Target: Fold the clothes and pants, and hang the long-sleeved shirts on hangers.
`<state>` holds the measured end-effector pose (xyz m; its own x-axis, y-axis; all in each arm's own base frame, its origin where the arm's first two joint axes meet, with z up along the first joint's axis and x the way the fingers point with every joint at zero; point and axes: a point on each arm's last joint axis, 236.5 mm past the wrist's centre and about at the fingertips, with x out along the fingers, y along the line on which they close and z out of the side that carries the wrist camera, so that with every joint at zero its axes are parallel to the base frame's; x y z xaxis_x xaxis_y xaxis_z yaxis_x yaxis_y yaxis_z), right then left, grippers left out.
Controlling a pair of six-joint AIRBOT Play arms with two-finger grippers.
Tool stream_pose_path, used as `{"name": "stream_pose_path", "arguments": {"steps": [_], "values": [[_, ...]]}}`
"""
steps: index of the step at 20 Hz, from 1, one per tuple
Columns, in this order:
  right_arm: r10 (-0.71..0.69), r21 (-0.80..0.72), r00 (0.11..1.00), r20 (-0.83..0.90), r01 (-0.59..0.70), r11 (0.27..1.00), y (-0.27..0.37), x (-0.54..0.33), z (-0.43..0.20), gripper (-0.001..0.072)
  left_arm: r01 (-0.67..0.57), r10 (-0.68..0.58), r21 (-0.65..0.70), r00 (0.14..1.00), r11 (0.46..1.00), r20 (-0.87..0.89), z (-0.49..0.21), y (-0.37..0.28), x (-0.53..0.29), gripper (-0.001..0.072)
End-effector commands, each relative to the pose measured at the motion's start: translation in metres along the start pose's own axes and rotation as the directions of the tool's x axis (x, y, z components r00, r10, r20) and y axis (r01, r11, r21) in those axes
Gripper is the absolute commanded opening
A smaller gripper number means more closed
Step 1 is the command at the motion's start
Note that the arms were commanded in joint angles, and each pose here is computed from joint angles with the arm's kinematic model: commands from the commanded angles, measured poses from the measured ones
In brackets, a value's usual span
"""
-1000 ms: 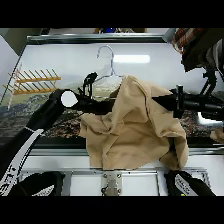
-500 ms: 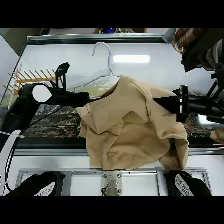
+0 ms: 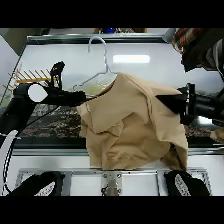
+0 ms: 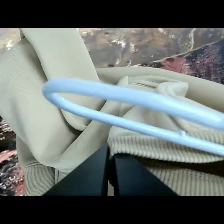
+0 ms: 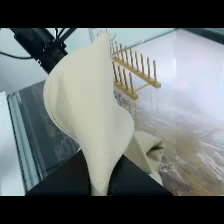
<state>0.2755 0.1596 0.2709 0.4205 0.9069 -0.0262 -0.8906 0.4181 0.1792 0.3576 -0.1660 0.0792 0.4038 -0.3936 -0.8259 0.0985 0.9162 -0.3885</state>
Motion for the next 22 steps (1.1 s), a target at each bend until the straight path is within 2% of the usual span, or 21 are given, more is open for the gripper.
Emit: {"name": "stream_pose_path", "arguments": {"steps": [1, 5, 9, 14, 22], "values": [[0.008, 0.011, 0.992, 0.127, -0.01, 1.0, 0.006, -0.002, 0.032, 0.0017, 0.016, -0.016, 0.022, 1.0, 1.0, 0.014, 0.001, -0.01, 0.002, 0.0017], [0.009, 0.058, 0.992, 0.125, -0.017, 0.998, 0.007, -0.002, 0.032, 0.0016, 0.016, -0.017, 0.017, 0.999, 1.0, 0.041, 0.009, -0.009, 0.0, 0.0016], [0.015, 0.064, 0.992, 0.124, -0.023, 0.998, 0.008, -0.002, 0.031, 0.0017, -0.019, 0.022, -0.052, 0.998, 0.998, 0.06, 0.02, 0.021, -0.007, 0.0016], [0.015, 0.065, 0.992, 0.122, -0.023, 0.998, 0.008, -0.002, 0.031, 0.0017, -0.04, 0.044, -0.061, 0.997, 0.997, 0.063, 0.023, 0.037, -0.011, 0.0017], [-0.019, 0.073, 1.0, -0.008, 0.02, 0.997, 0.0, -0.001, 0.0, 0.0017, -0.093, 0.106, -0.135, 0.99, 0.986, 0.095, 0.039, 0.084, -0.029, 0.0016]]}}
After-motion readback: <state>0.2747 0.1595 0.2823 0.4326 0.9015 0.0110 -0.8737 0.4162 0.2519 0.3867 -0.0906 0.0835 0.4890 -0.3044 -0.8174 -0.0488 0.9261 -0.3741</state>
